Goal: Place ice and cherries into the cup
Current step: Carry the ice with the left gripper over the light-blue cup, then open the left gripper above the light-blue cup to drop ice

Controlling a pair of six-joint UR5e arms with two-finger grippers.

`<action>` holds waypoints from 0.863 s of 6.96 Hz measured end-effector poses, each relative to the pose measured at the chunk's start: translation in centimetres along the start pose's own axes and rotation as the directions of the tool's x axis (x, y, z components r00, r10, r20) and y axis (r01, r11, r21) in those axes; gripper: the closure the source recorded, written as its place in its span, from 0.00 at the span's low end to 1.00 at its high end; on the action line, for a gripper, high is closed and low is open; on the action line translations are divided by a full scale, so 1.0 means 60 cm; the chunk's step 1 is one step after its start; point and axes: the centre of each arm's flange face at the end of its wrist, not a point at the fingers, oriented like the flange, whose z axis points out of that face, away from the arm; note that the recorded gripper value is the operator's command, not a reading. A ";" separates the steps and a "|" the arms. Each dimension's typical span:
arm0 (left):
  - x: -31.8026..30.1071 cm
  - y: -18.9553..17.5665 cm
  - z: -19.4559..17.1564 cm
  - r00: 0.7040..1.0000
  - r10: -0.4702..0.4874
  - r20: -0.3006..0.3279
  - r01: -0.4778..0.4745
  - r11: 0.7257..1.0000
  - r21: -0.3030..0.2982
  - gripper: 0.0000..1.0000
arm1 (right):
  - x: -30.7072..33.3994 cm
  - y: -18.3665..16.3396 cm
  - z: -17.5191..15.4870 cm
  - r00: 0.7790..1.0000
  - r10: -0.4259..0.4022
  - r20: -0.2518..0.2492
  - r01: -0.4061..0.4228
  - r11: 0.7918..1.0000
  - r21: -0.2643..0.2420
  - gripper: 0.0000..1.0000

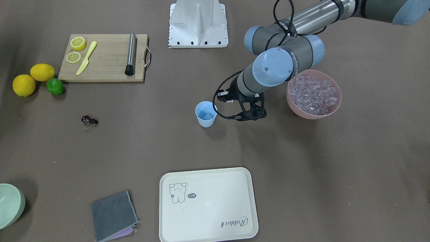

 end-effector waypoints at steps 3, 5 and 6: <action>0.062 -0.021 0.008 1.000 -0.022 -0.016 0.023 0.999 0.029 0.99 | -0.002 0.000 -0.002 1.000 -0.002 0.000 0.002 1.000 0.002 0.00; 0.077 -0.017 0.010 0.999 -0.023 -0.029 0.024 0.999 0.031 0.99 | -0.002 0.000 -0.002 1.000 -0.003 0.000 0.003 1.000 0.003 0.00; 0.086 -0.009 0.017 0.999 -0.023 -0.032 0.024 0.999 0.033 0.99 | -0.003 0.000 -0.002 1.000 -0.003 0.000 0.003 1.000 0.003 0.00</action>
